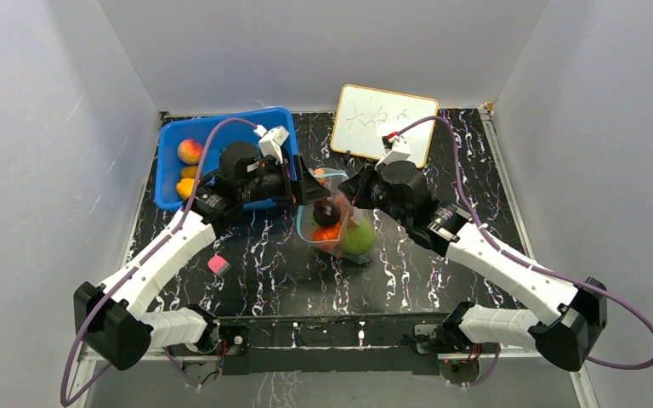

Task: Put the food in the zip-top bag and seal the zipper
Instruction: Place the fake fruit in the zipper food storage bag.

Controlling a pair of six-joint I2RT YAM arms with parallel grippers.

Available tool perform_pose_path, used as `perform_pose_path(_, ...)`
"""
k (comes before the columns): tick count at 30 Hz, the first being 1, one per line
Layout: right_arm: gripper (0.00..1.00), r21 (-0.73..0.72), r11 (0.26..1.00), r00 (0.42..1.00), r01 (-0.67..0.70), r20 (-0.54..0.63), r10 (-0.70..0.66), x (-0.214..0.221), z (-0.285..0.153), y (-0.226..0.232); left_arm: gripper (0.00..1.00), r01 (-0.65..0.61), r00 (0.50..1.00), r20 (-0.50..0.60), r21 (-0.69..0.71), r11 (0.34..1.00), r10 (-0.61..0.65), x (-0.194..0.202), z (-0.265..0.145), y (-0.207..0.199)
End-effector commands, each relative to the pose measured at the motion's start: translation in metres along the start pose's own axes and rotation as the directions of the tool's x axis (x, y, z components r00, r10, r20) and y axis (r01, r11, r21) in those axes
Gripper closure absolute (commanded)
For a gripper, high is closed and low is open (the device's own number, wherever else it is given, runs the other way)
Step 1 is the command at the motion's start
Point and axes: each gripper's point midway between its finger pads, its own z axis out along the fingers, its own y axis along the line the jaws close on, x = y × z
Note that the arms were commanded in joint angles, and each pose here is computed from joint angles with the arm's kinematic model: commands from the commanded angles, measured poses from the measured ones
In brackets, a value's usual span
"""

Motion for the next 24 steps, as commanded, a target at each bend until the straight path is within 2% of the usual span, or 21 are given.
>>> perform_pose_path(1,1.0,-0.121,0.992,0.987,-0.031,0.151,0.049,-0.046,-0.019,0.033,0.22,-0.13,0.99,0.047,-0.111,0.985,0.135,-0.021,-0.026,-0.001)
perform_pose_path(6,1.0,-0.128,0.991,0.99,-0.025,0.136,0.042,-0.041,-0.019,0.033,0.3,-0.165,0.983,0.032,-0.305,0.938,0.183,-0.023,-0.042,0.031)
perform_pose_path(9,1.0,-0.135,0.991,0.99,-0.025,0.131,0.043,-0.041,-0.02,0.034,0.38,-0.151,0.986,0.011,-0.357,0.922,0.166,-0.014,-0.04,0.048)
perform_pose_path(15,1.0,-0.135,0.991,0.99,-0.015,0.134,0.033,-0.043,-0.02,0.035,0.51,-0.103,0.995,-0.019,-0.217,0.971,0.101,0.004,-0.016,0.038)
perform_pose_path(21,1.0,-0.133,0.991,0.991,-0.014,0.128,0.032,-0.04,-0.019,0.034,0.63,-0.089,0.995,-0.069,-0.225,0.97,0.075,0.016,-0.005,0.05)
perform_pose_path(22,1.0,-0.131,0.991,0.991,-0.015,0.126,0.032,-0.04,-0.019,0.033,0.67,-0.087,0.995,-0.075,-0.217,0.972,0.073,0.018,-0.004,0.049)
perform_pose_path(24,1.0,-0.129,0.992,0.992,-0.012,0.123,0.028,-0.038,-0.018,0.032,0.88,-0.082,0.995,-0.074,-0.195,0.977,0.069,0.017,-0.004,0.043)
